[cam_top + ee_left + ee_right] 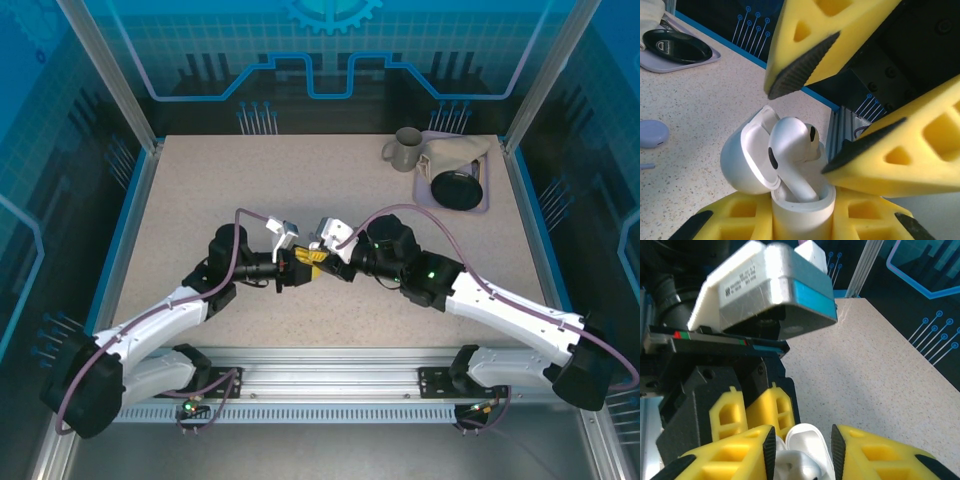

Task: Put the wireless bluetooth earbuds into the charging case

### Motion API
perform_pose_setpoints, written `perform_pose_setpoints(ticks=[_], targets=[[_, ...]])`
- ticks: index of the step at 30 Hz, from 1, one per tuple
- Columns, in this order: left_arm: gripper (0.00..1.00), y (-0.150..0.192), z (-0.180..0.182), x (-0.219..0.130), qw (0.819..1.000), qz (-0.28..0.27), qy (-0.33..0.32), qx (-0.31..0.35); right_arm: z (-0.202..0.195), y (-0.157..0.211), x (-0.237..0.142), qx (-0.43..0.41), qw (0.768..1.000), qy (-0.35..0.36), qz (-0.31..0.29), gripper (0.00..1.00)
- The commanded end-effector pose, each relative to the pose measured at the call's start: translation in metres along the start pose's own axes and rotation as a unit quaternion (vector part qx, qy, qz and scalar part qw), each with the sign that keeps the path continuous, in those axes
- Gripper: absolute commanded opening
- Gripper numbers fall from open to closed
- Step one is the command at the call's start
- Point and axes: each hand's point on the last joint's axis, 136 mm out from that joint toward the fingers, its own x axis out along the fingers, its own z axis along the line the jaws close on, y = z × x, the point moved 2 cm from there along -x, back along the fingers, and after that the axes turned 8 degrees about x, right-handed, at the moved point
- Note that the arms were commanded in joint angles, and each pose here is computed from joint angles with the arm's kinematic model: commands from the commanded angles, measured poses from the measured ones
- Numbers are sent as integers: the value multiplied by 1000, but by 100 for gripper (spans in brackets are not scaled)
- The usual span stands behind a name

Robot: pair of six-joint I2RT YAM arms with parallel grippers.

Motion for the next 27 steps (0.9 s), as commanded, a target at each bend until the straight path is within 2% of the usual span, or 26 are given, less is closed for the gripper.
perform_pose_setpoints(ticks=[1,11,20,27], targets=[[0,-17,-7,-2,999,-17,6,43,11,-23,-13,7,999,-26,-29,38],[0,-16,-9,0,998,-11,9,55,-1,-36,-24,36,998,10,-41,39],[0,-19,-8,-3,996,-12,-9,88,-19,-40,-47,79,995,63,-10,40],[0,-25,-6,-4,994,-18,-23,105,-31,-30,-60,99,989,107,28,31]])
